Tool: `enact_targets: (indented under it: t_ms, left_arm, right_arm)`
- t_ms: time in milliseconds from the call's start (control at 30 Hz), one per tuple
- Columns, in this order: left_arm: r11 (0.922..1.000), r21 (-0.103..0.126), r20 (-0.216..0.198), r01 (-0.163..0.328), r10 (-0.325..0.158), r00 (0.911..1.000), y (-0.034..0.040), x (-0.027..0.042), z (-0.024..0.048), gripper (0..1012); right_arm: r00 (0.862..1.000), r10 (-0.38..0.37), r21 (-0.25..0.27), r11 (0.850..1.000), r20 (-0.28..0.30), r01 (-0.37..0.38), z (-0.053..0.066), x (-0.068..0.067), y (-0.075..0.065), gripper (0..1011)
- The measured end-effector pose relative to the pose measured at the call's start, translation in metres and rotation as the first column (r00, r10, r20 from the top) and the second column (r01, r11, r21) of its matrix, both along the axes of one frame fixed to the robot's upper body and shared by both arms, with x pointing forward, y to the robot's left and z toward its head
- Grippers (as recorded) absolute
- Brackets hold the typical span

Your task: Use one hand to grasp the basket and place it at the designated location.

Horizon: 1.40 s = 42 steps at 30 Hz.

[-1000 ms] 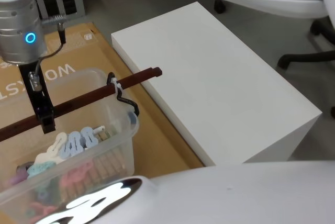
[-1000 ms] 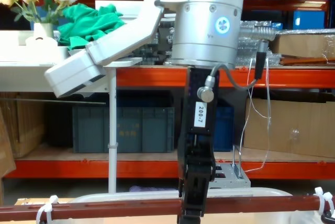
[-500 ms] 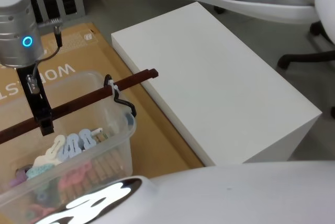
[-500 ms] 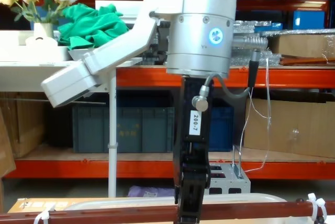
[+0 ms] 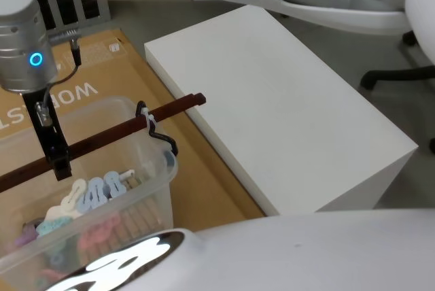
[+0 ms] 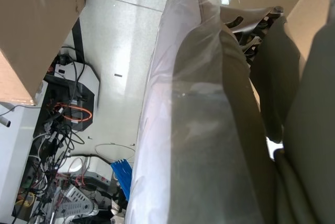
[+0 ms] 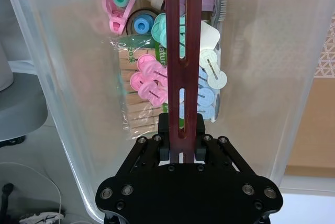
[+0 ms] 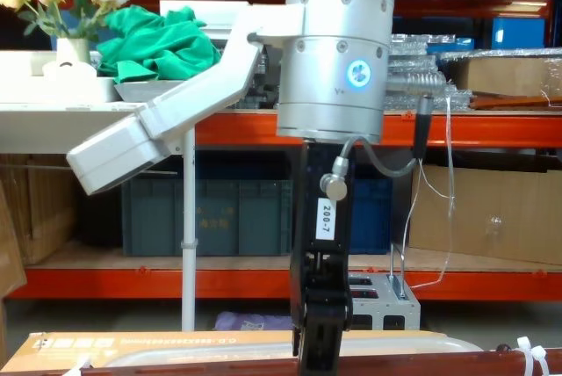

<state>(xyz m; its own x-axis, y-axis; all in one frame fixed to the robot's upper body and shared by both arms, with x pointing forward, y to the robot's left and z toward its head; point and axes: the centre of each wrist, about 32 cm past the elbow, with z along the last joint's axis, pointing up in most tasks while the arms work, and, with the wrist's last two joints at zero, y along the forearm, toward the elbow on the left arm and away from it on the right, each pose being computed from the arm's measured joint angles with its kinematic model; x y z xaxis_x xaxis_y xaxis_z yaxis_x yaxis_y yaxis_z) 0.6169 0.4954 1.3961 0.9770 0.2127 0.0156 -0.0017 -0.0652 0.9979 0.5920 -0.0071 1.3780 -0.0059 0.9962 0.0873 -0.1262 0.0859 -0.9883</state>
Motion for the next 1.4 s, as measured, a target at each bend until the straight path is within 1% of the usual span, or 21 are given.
enact_targets:
  t_ms: [300, 633, 1100, 1400]
  left_arm:
    - [1.0000, 0.000, 0.000, 0.000, 0.000, 1.0000, 0.0000, 0.0000, 0.0000, 0]
    - [1.0000, 0.000, 0.000, 0.000, 0.000, 1.0000, 0.0000, 0.0000, 0.0000, 0]
    - [1.0000, 0.000, 0.000, 0.000, 0.000, 1.0000, 0.0000, 0.0000, 0.0000, 0]
    - [1.0000, 0.000, 0.000, 0.000, 0.000, 1.0000, 0.0000, 0.0000, 0.0000, 0]
  right_arm:
    - [1.000, 0.001, -0.003, 1.000, -0.010, -0.001, -0.005, 0.002, 0.001, 239]
    - [1.000, 0.003, -0.010, 1.000, -0.015, -0.003, -0.008, 0.005, 0.001, 239]
    - [1.000, 0.009, -0.017, 1.000, -0.014, -0.009, -0.012, 0.006, 0.001, 239]
    - [1.000, 0.008, -0.030, 1.000, -0.022, -0.009, -0.019, 0.005, 0.003, 239]
